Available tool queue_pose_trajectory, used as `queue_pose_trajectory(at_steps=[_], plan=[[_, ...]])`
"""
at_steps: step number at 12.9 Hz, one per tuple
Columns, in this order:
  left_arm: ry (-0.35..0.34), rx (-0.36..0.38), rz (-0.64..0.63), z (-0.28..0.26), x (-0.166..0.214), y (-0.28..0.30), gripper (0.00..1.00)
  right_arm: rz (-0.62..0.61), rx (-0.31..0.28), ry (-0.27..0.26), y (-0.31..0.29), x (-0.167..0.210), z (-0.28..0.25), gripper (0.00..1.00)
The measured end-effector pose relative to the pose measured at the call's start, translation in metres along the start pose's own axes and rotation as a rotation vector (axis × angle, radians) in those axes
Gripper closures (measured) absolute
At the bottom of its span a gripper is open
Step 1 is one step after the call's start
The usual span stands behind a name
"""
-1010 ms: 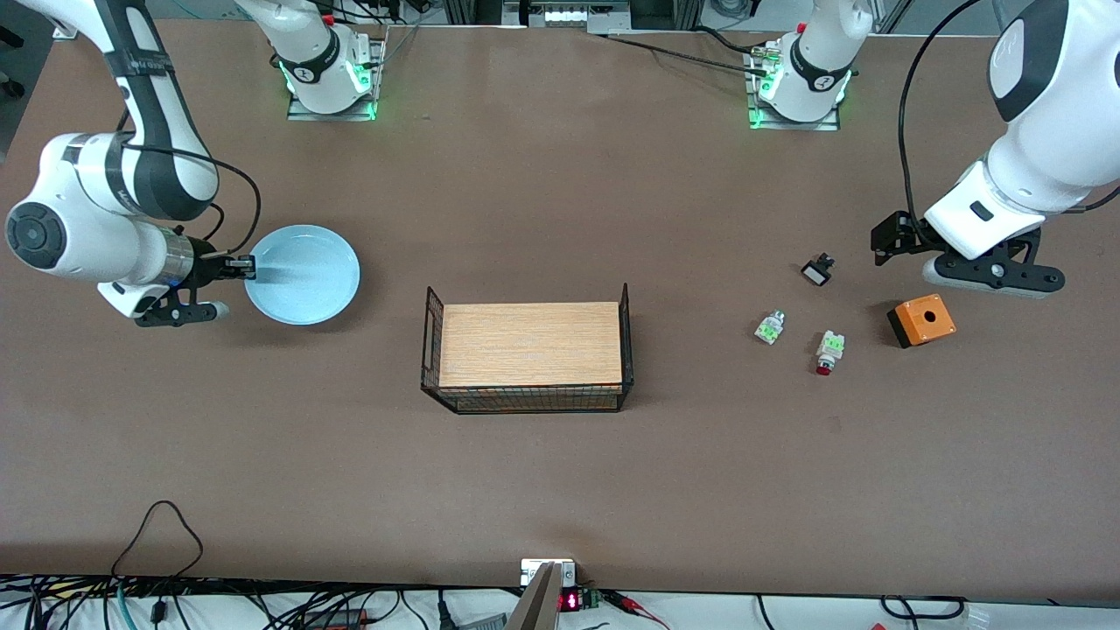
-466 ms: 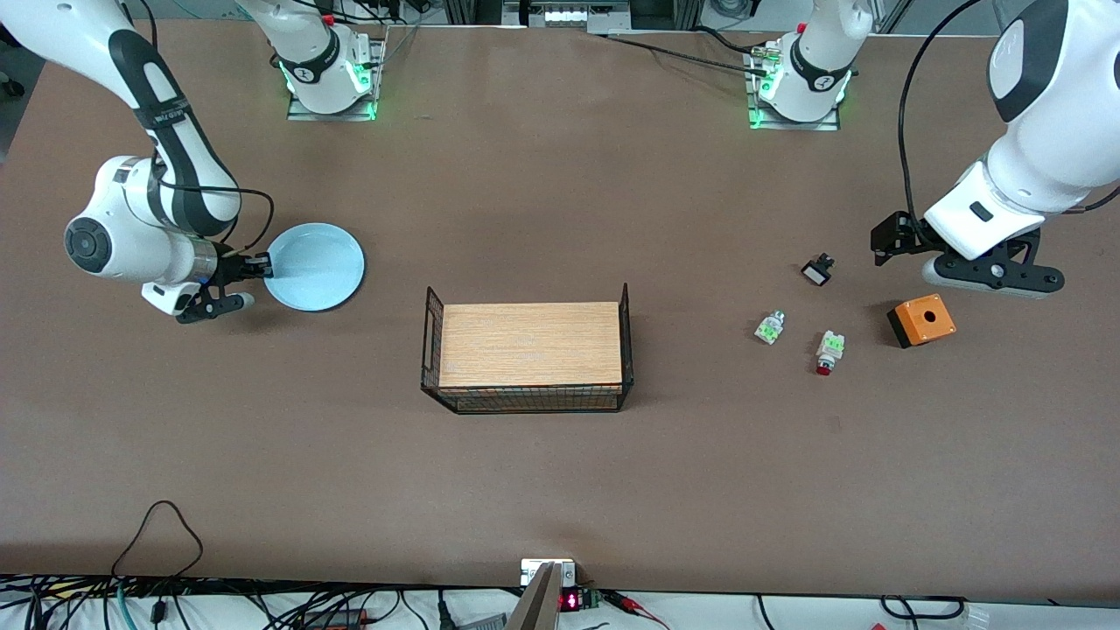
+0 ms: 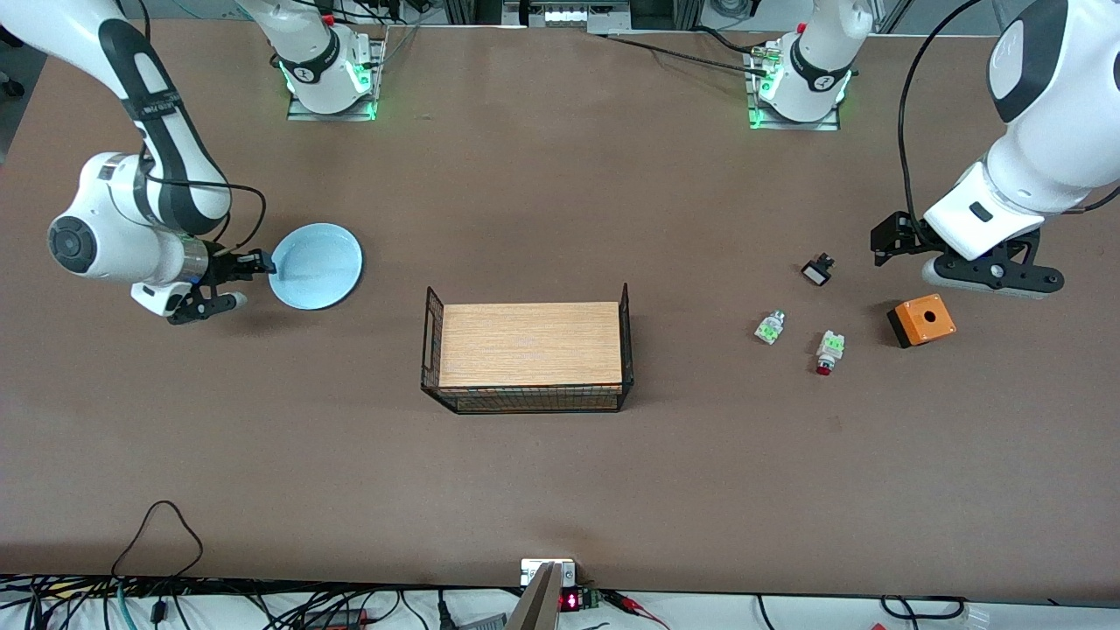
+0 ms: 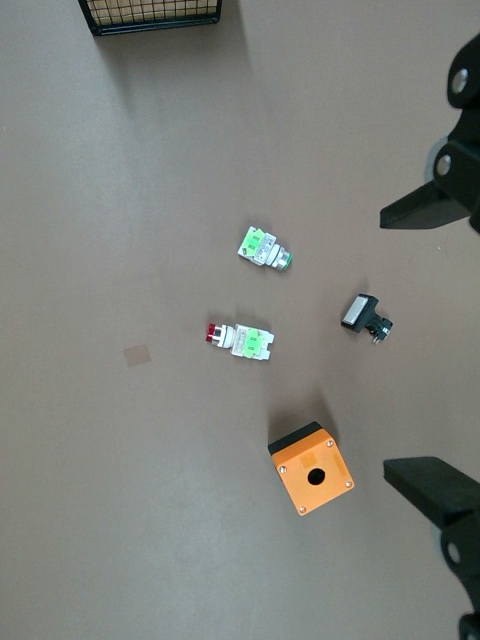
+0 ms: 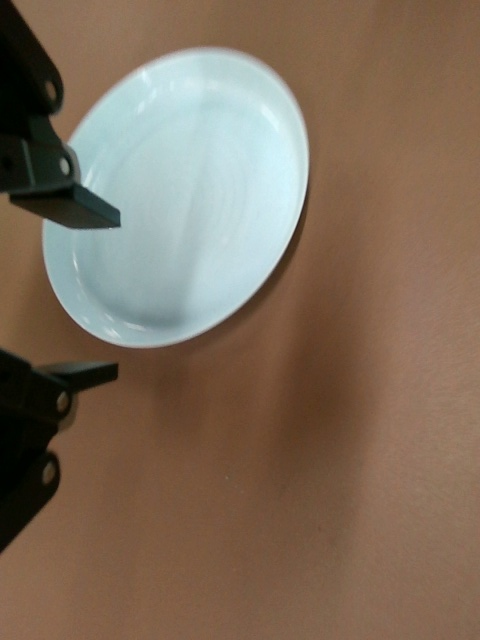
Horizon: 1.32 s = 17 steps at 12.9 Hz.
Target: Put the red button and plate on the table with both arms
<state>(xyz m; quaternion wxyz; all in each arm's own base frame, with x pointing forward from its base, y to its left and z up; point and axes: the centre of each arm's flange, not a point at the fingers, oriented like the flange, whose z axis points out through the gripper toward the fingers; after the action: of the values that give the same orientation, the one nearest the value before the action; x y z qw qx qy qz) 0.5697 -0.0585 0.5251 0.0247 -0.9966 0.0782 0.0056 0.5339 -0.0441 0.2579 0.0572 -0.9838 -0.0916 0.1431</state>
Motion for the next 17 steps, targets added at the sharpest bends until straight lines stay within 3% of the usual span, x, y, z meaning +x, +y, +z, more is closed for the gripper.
queue_pose_trajectory(at_steps=[3,4,8,12,17], plan=[[0.0,0.0,0.0,0.0,0.0,0.0,0.0,0.087,-0.054,0.062,-0.068,0.014,-0.067,0.02],[0.0,0.0,0.0,0.0,0.0,0.0,0.0,0.102,-0.065,0.081,-0.087,0.015,-0.083,0.0],[0.0,0.0,-0.001,0.0,0.0,0.0,0.0,0.14,-0.083,0.101,-0.125,0.007,-0.176,0.0],[-0.001,0.0,-0.001,0.001,0.0,-0.001,0.0,0.177,-0.085,0.152,-0.118,-0.015,-0.277,0.0],[0.001,0.001,0.022,0.0,0.001,0.007,0.0,0.212,-0.107,0.167,-0.082,-0.024,-0.293,0.0]])
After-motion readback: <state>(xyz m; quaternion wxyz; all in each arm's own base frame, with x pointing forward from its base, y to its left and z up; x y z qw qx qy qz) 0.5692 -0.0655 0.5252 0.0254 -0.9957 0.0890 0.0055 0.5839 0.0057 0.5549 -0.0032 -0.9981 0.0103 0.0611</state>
